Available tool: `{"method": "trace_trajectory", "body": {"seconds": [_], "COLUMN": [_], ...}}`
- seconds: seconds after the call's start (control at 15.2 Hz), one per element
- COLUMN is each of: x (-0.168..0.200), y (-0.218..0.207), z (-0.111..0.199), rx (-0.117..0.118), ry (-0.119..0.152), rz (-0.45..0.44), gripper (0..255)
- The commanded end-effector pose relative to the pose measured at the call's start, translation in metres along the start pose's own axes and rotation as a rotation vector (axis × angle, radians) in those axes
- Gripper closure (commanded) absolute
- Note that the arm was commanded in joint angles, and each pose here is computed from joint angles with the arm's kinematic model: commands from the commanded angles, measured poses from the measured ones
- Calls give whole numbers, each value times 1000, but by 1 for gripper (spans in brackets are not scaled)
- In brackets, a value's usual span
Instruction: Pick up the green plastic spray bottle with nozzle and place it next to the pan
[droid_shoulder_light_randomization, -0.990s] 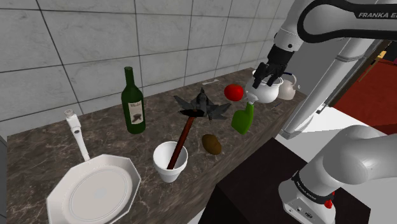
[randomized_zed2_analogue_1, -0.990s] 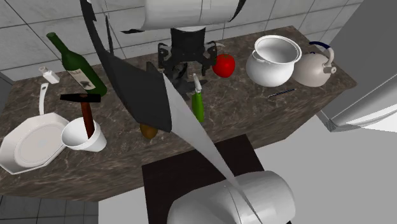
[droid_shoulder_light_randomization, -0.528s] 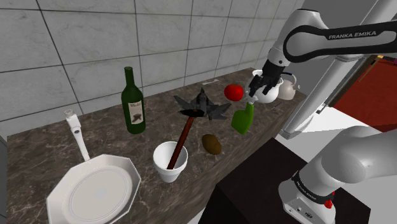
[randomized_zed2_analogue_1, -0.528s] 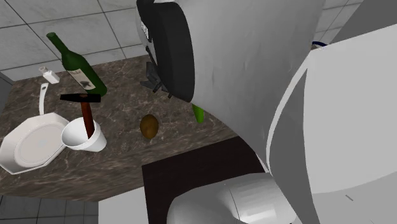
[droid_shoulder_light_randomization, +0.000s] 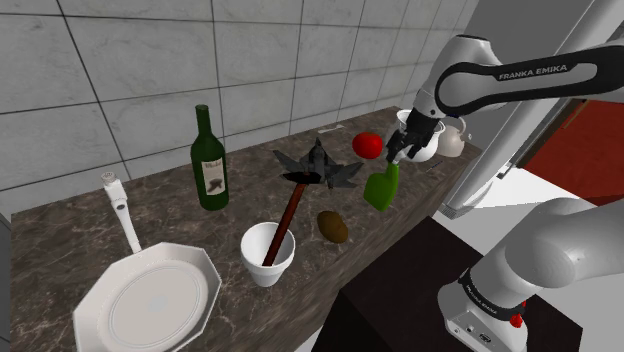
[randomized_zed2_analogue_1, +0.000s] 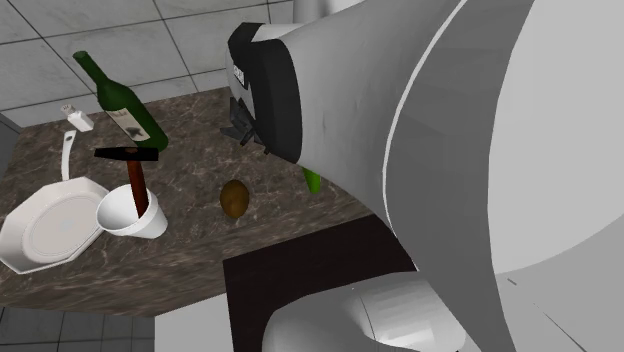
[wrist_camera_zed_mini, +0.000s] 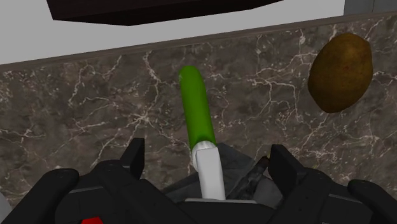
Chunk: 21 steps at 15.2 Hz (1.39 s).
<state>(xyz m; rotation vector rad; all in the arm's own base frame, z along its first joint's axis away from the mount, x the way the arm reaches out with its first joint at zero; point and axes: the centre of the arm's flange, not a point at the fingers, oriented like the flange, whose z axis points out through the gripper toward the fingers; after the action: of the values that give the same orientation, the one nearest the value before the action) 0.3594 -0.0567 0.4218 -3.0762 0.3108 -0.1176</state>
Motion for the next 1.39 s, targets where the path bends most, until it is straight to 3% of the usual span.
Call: {"method": "trace_trajectory", "body": {"seconds": [0.0, 0.33, 0.4, 0.99, 1.32], "x": [0, 0, 0, 0, 2], "y": [0, 0, 0, 0, -2], "z": [2, 2, 2, 2, -25], "rx": [0, 0, 0, 0, 0], "ry": [1, 1, 1, 1, 1], "rz": [0, 0, 0, 0, 0], "gripper": [0, 0, 255, 255, 255]}}
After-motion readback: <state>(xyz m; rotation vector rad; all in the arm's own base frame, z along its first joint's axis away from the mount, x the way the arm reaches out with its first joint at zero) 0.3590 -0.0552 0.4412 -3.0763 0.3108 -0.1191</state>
